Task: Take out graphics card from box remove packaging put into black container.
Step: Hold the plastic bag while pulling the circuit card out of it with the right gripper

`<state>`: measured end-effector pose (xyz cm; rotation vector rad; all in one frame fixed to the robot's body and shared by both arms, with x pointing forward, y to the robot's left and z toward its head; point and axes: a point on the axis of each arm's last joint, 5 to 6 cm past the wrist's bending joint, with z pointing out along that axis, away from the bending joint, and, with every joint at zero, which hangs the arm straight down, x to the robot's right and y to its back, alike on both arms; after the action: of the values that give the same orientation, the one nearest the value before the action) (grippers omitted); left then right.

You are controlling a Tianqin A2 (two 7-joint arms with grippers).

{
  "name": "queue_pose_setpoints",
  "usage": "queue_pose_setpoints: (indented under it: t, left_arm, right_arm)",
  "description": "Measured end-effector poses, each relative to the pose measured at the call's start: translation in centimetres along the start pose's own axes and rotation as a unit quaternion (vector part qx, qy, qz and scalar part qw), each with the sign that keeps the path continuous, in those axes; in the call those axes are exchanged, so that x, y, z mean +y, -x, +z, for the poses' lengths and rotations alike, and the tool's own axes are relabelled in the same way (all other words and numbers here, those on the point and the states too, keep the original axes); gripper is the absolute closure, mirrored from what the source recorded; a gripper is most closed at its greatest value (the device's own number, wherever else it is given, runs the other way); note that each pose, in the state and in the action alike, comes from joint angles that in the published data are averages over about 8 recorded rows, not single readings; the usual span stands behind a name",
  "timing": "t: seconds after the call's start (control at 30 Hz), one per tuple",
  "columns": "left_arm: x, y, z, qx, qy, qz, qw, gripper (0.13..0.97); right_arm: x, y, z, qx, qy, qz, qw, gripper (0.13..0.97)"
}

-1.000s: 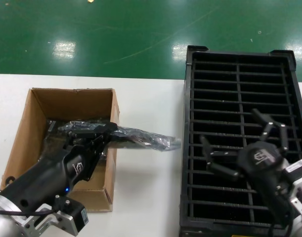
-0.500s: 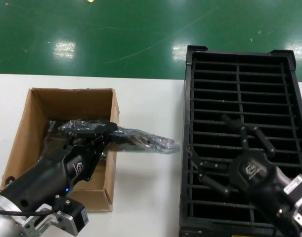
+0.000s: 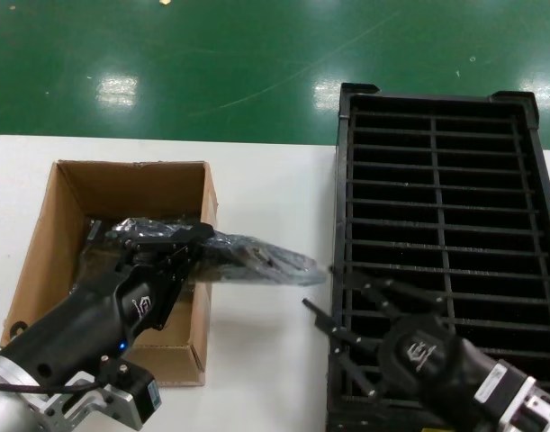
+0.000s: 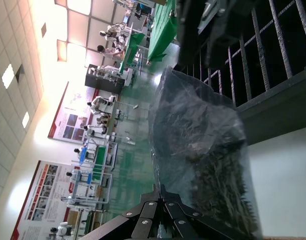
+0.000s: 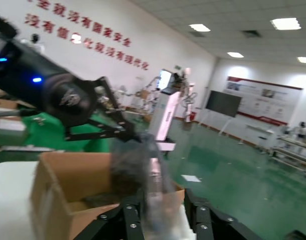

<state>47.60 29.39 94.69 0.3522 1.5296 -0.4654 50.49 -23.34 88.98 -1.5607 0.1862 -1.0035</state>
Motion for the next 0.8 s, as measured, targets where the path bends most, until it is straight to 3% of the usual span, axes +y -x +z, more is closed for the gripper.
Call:
queue_pose_setpoints:
  t: [0.37,0.8]
  left_arm:
    - [0.0,0.0,0.0,0.0,0.0,0.0,1.0,0.957]
    - [0.0,0.0,0.0,0.0,0.0,0.0,1.0,0.957]
  right_arm:
    - [0.1,0.1,0.4,-0.036,0.012,-0.017,0.999,0.883]
    - [0.3,-1.7,1.6,-0.027,0.018,-0.025,0.999,0.952]
